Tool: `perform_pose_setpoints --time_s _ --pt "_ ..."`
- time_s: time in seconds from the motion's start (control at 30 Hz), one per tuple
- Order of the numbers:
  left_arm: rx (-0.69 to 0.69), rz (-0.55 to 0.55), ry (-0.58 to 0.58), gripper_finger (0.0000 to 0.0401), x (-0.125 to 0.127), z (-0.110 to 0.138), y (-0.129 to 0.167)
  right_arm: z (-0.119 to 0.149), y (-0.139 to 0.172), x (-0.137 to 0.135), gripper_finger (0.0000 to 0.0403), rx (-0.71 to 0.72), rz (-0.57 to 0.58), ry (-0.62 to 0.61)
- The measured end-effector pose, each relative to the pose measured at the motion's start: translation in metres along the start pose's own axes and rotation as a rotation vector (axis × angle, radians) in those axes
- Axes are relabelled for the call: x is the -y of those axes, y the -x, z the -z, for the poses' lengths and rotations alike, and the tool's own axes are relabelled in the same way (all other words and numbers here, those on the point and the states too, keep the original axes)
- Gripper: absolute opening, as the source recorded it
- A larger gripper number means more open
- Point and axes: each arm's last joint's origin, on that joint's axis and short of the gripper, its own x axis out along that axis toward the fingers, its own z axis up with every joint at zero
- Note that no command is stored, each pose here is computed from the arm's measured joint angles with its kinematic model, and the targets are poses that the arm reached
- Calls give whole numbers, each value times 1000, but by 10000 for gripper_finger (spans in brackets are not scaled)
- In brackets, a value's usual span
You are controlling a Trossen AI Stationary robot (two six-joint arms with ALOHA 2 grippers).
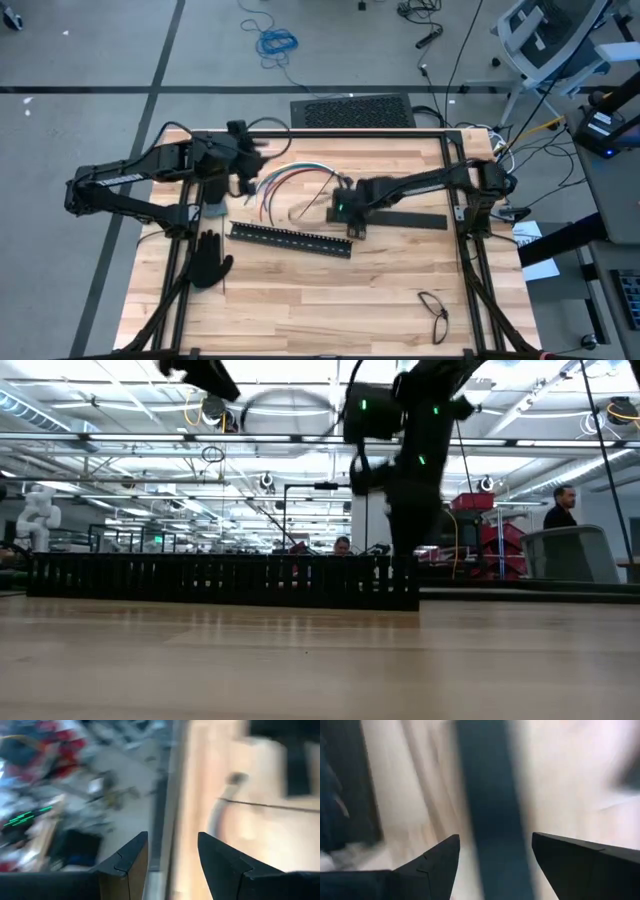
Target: Ziptie cables
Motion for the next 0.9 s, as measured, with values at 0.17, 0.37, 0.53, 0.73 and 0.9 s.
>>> perform_pose_setpoints --time_s 0.17,0.37,0.53,0.73,0.9 --pt "51 269 164 170 5 13 17 -11 23 30 245 149 -20 -178" --pt "-17 322 443 170 5 36 9 -11 20 45 245 86 -205 -209" --pt "-132 367 571 169 26 61 -13 -13 19 40 246 96 -275 -156" --pt "-147 432 723 169 56 82 -42 -14 3 33 255 60 -254 -108" --pt "-117 422 803 169 63 86 -50 -21 -19 29 256 83 -212 -110"
